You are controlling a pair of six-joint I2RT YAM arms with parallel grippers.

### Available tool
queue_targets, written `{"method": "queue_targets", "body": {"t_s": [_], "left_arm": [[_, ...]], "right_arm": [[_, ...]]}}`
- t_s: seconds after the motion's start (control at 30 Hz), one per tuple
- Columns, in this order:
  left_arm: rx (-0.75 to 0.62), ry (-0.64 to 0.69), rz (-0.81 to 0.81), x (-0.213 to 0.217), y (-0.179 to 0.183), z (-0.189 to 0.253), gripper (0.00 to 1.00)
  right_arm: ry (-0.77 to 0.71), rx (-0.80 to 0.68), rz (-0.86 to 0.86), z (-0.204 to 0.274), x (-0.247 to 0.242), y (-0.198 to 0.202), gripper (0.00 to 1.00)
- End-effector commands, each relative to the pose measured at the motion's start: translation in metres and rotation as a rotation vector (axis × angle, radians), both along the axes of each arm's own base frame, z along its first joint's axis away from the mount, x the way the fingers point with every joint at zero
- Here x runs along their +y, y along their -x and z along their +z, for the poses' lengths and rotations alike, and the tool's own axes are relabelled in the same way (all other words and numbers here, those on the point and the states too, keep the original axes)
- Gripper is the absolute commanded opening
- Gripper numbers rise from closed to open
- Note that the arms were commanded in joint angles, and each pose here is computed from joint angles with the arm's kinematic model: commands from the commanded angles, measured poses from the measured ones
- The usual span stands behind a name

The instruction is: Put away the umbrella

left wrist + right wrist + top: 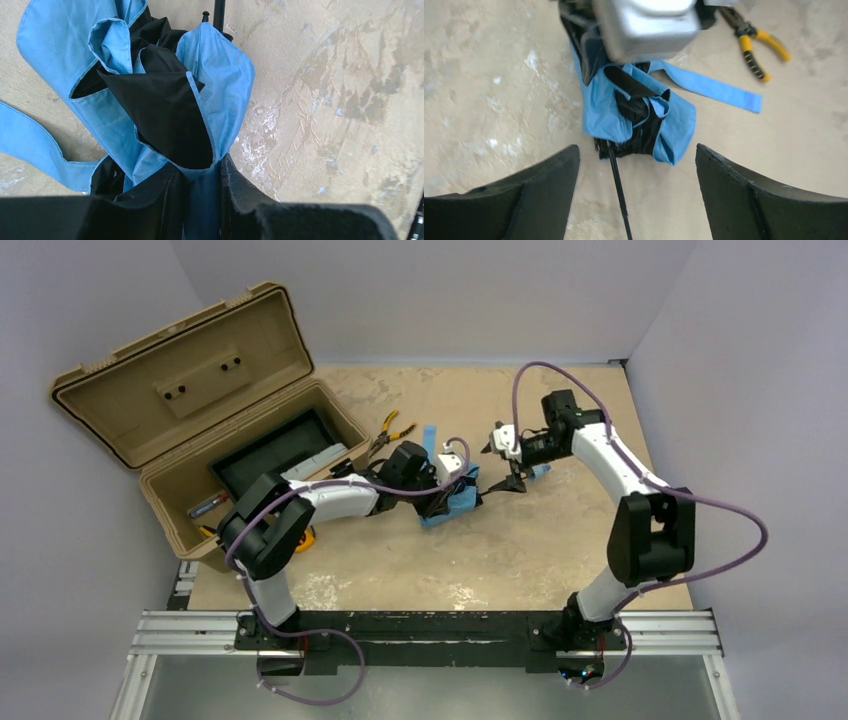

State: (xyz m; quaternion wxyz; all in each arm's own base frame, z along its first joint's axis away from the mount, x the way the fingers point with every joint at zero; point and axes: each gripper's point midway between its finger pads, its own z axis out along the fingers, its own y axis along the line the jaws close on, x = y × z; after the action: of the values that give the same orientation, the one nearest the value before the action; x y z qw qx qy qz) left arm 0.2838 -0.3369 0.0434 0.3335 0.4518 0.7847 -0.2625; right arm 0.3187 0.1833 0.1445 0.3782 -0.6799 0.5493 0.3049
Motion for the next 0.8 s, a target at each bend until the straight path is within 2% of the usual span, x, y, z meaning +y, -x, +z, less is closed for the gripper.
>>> {"method": "queue_targets", "body": {"t_s": [0.0, 0.07, 0.2, 0.27, 0.37, 0.43, 0.53, 0.67, 0.77], "left_arm": [[0.357, -0.104, 0.067, 0.043, 0.034, -0.056, 0.00], [0.438, -0.064, 0.096, 0.044, 0.031, -0.054, 0.00], [0.577, -0.008, 0.129, 0.042, 0.031, -0.054, 0.00], [0.635, 0.008, 0.146, 0.039, 0.032, -0.056, 0.00], [0.709, 0.018, 0.170, 0.036, 0.032, -0.060, 0.00], [0.743, 0.021, 0.184, 0.034, 0.032, -0.063, 0.00], [0.777, 0.026, 0.195, 0.032, 0.031, -0.065, 0.00], [0.802, 0.023, 0.198, 0.031, 0.030, -0.066, 0.00], [0.818, 0.029, 0.195, 0.027, 0.029, -0.063, 0.00]], "right_arm": [[-0.105, -0.330, 0.240, 0.015, -0.007, 0.023, 0.86], [-0.084, -0.374, 0.306, 0.001, -0.010, 0.035, 0.93], [-0.048, -0.449, 0.365, -0.015, -0.001, 0.040, 0.95], [-0.001, -0.518, 0.322, -0.018, 0.008, 0.027, 0.95], [0.080, -0.618, 0.164, -0.018, 0.027, 0.008, 0.96], [0.114, -0.671, 0.140, -0.019, 0.035, 0.005, 0.97], [0.178, -0.649, 0.144, -0.040, 0.042, 0.000, 0.94], [0.250, -0.696, 0.164, -0.069, 0.047, 0.000, 0.92], [0.307, -0.658, 0.184, -0.089, 0.053, 0.002, 0.83]]}}
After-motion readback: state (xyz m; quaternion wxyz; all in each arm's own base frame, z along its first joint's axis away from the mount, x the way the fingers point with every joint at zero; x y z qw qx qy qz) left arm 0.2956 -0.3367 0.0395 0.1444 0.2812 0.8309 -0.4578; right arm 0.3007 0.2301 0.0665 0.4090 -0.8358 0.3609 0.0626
